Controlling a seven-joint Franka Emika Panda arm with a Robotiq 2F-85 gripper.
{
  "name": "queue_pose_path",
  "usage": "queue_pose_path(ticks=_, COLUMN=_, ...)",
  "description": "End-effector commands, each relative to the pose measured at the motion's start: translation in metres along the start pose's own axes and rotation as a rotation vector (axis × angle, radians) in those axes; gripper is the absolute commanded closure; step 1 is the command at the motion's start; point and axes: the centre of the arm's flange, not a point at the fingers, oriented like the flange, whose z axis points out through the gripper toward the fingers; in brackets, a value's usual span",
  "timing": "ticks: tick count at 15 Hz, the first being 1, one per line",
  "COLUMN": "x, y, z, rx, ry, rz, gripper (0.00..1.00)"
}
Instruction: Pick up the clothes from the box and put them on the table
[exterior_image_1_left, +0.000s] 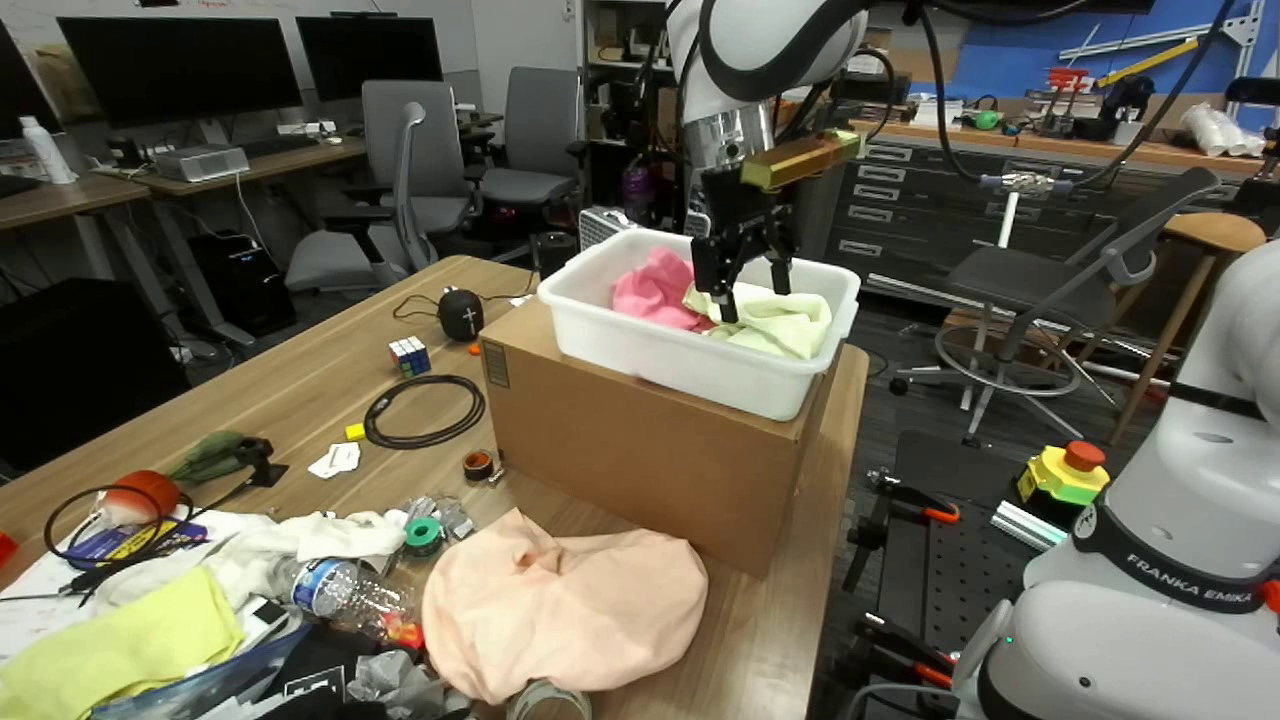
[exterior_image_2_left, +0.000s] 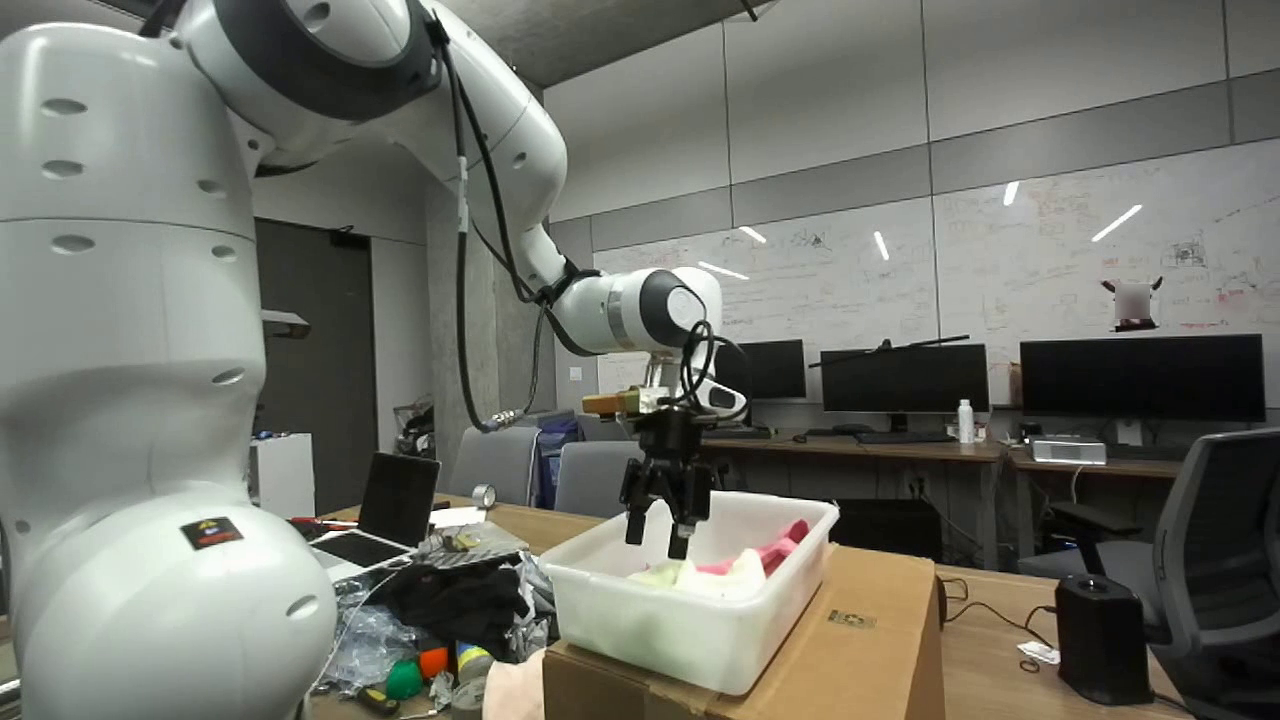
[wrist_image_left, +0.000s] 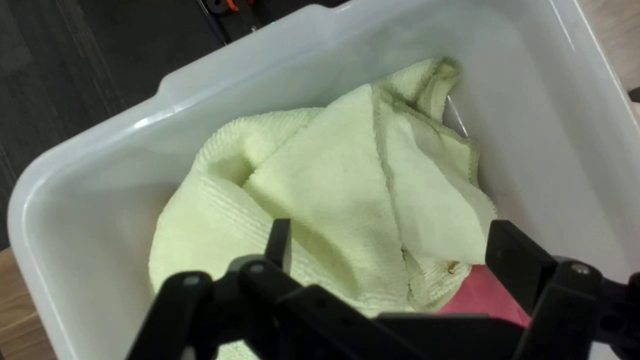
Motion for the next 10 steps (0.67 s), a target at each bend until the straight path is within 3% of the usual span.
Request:
queue_pose_path(ticks=1, x=0.011, y=0.007, z=0.005, rx=0.015, ry=0.023, rz=-0.031, gripper=0.0)
queue_pose_path(ticks=10, x=0.035, y=0.013, z=0.033, rx=-0.072, ry=0.076, rz=-0.048, gripper=0.0)
